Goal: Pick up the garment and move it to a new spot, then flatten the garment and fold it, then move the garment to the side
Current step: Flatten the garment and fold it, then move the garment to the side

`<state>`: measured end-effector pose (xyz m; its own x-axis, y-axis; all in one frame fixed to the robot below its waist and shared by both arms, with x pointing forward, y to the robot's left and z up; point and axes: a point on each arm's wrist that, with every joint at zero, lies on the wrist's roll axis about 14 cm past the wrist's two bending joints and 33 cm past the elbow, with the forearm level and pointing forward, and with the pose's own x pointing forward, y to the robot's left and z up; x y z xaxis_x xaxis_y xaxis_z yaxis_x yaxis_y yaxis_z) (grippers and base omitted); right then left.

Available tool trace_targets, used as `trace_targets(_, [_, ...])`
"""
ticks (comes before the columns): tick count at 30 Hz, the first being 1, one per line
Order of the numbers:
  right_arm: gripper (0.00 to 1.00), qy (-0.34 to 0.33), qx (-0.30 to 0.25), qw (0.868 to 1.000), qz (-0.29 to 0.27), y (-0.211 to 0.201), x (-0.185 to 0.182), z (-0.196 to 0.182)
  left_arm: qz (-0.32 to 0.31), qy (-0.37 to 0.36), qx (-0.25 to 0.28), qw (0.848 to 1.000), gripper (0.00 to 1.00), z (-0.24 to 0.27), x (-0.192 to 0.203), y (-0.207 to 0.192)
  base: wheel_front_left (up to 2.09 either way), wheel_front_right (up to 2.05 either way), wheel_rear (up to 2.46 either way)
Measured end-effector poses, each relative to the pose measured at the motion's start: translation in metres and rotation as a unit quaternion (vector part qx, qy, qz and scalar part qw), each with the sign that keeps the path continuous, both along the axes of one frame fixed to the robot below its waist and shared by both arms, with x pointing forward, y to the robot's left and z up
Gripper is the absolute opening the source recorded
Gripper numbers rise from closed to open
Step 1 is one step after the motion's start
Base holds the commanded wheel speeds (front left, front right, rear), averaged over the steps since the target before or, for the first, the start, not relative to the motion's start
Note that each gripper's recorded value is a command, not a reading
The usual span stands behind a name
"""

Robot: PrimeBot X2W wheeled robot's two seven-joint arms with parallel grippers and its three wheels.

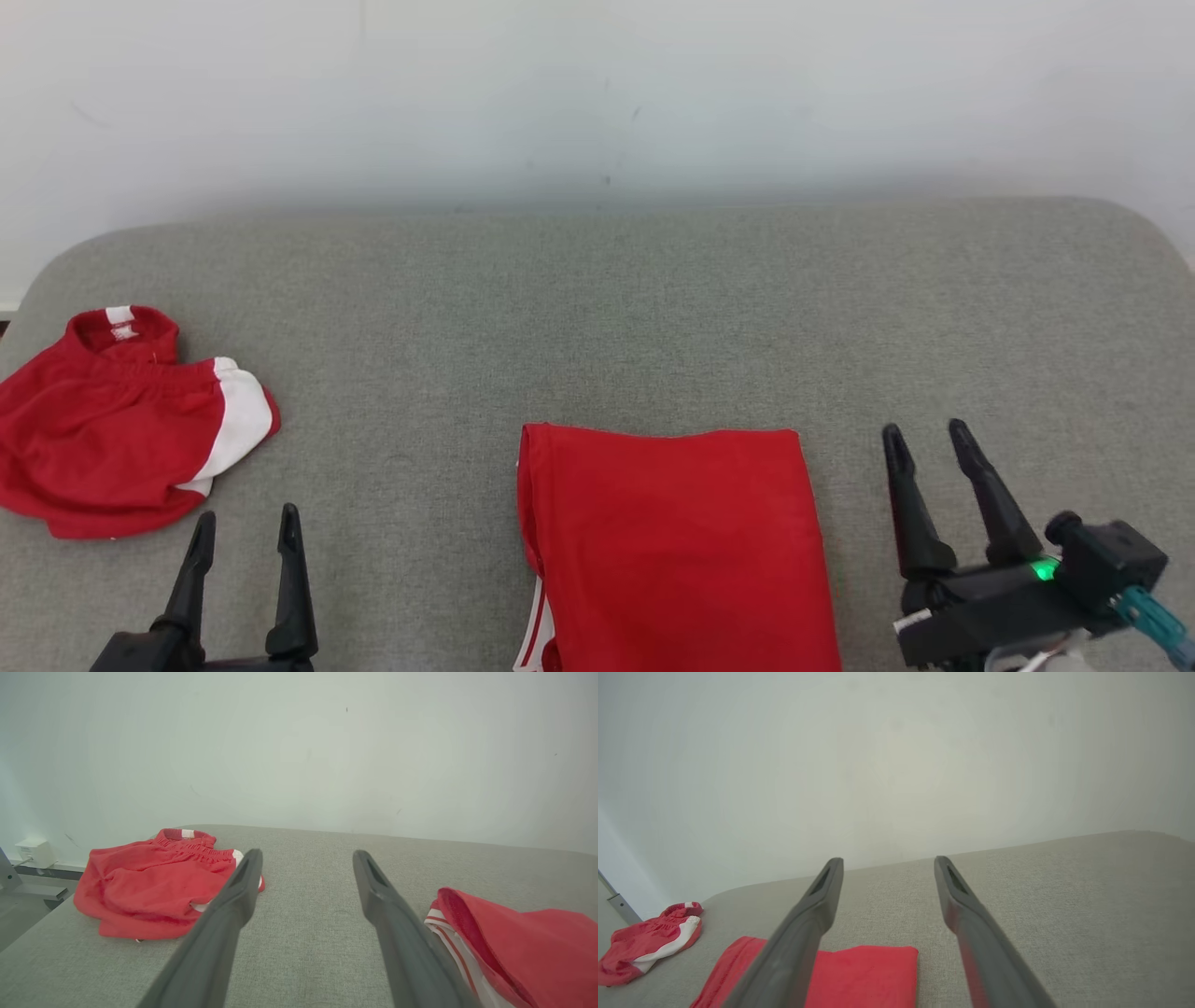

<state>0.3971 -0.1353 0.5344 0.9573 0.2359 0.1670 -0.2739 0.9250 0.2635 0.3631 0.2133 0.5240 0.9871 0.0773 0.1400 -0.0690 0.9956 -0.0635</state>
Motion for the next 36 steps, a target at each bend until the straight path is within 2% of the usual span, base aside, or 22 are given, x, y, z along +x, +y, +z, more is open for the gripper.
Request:
trace_targets(7, [1.00,0.000,-0.042,0.998,-0.036,-0.027,-0.025,-0.005,-0.004,-0.011,0.003,1.000,1.00,0.007,-0.003,-0.001,0.00,0.00,0.00])
trace_targets(11, [1.00,0.002,-0.048,0.998,-0.044,-0.031,-0.035,-0.008,-0.007,-0.013,0.008,1.000,1.00,0.009,-0.006,-0.004,0.00,0.00,0.00])
trace_targets(23, [1.00,0.014,-0.067,0.997,-0.039,-0.023,-0.050,-0.019,-0.006,0.012,0.023,1.000,1.00,-0.007,-0.021,-0.002,0.00,0.00,0.00])
trace_targets(36, [1.00,0.031,-0.068,0.997,-0.034,-0.017,-0.055,-0.031,-0.018,0.014,0.003,1.000,1.00,-0.010,-0.035,-0.004,0.00,0.00,0.00])
